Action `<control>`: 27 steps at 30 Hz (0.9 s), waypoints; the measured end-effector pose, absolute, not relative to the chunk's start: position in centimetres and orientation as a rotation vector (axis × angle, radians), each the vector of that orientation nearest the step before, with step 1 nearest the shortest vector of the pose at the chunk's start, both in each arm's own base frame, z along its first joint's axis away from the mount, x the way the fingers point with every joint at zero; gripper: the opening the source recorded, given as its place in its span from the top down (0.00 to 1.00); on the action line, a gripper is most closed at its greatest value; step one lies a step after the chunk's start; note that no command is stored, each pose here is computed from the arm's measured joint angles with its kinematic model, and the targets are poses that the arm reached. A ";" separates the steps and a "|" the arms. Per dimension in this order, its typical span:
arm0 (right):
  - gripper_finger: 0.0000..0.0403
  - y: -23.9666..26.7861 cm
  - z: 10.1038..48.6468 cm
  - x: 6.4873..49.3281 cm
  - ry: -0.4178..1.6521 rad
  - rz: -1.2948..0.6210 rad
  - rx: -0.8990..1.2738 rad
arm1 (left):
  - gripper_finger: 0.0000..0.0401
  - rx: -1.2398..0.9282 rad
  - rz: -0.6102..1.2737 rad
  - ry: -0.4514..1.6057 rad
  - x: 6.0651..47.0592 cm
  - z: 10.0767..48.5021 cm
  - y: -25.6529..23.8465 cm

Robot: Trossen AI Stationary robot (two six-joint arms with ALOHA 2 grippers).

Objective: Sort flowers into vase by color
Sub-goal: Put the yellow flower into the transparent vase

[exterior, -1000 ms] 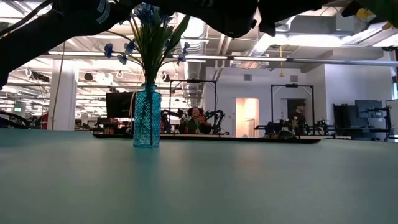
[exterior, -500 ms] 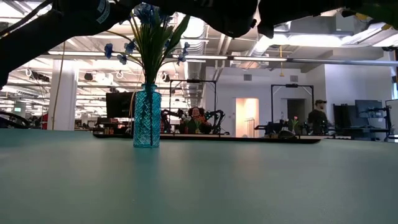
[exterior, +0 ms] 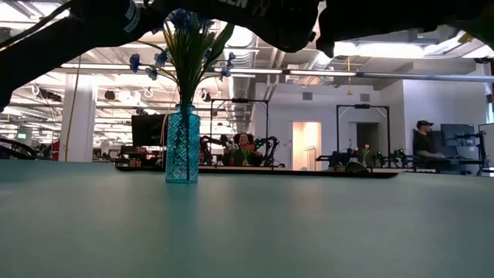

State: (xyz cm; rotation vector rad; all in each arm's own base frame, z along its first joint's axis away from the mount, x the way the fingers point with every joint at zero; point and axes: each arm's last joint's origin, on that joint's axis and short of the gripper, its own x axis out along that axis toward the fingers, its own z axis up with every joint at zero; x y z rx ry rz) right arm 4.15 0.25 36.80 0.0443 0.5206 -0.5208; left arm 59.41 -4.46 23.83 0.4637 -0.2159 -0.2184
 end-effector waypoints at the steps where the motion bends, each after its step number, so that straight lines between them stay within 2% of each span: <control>1: 0.86 0.2 36.8 4.1 0.521 -0.521 0.044 | 1.00 0.465 -0.219 -0.216 59.4 23.8 -4.5; 27: 0.86 0.3 36.8 4.2 0.519 -0.520 0.048 | 1.00 0.437 -0.241 -0.167 59.4 23.4 -5.1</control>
